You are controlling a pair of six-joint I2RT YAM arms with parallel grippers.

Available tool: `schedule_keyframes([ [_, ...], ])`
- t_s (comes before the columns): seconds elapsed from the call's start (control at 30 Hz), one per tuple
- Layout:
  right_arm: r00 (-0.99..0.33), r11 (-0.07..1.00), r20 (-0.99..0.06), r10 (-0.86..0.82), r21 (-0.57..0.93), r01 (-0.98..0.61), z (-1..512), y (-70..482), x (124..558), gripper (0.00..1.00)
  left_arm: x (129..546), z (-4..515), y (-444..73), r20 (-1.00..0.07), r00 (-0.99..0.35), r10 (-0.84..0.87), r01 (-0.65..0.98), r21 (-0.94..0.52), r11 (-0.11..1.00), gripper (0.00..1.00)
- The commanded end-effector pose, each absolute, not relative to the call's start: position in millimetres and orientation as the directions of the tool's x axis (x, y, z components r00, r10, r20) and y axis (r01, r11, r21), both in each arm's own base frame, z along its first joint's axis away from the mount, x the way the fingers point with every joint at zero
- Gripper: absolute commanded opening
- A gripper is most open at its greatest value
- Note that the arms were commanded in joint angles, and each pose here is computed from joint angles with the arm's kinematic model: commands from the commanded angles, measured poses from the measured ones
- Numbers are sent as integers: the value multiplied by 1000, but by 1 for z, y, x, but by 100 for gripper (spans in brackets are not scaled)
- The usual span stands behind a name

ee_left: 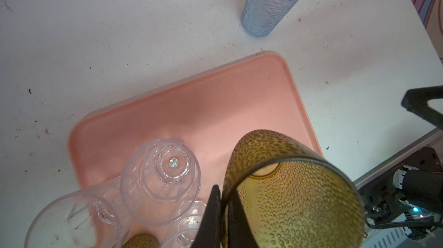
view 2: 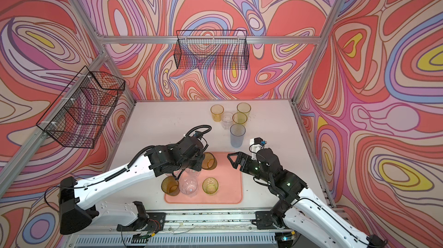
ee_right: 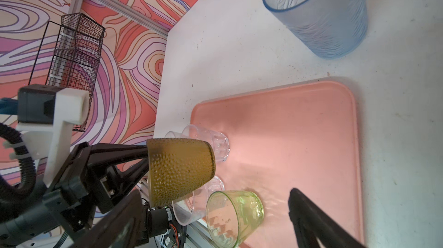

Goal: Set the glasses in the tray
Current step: 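Lift the olive glass with the left gripper and carry it over the tray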

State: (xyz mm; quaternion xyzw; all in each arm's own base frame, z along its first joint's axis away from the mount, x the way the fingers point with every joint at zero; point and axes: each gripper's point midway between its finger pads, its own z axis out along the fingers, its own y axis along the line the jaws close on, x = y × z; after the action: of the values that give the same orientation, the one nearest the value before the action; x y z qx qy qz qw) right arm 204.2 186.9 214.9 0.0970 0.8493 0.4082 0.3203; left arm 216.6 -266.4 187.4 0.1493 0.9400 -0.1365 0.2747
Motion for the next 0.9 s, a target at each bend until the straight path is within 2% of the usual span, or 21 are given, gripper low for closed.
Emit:
schedule_keyframes([
  [0.0, -777, 670, -451, 439, 740, -51, 202, 177, 201, 98, 214, 175, -269, -542, -817, 195, 336, -174, 925, 0],
  [0.87, -796, 669, -415, 441, 743, -17, 190, 177, 197, 97, 219, 131, -276, -478, -841, 254, 319, -60, 946, 0],
])
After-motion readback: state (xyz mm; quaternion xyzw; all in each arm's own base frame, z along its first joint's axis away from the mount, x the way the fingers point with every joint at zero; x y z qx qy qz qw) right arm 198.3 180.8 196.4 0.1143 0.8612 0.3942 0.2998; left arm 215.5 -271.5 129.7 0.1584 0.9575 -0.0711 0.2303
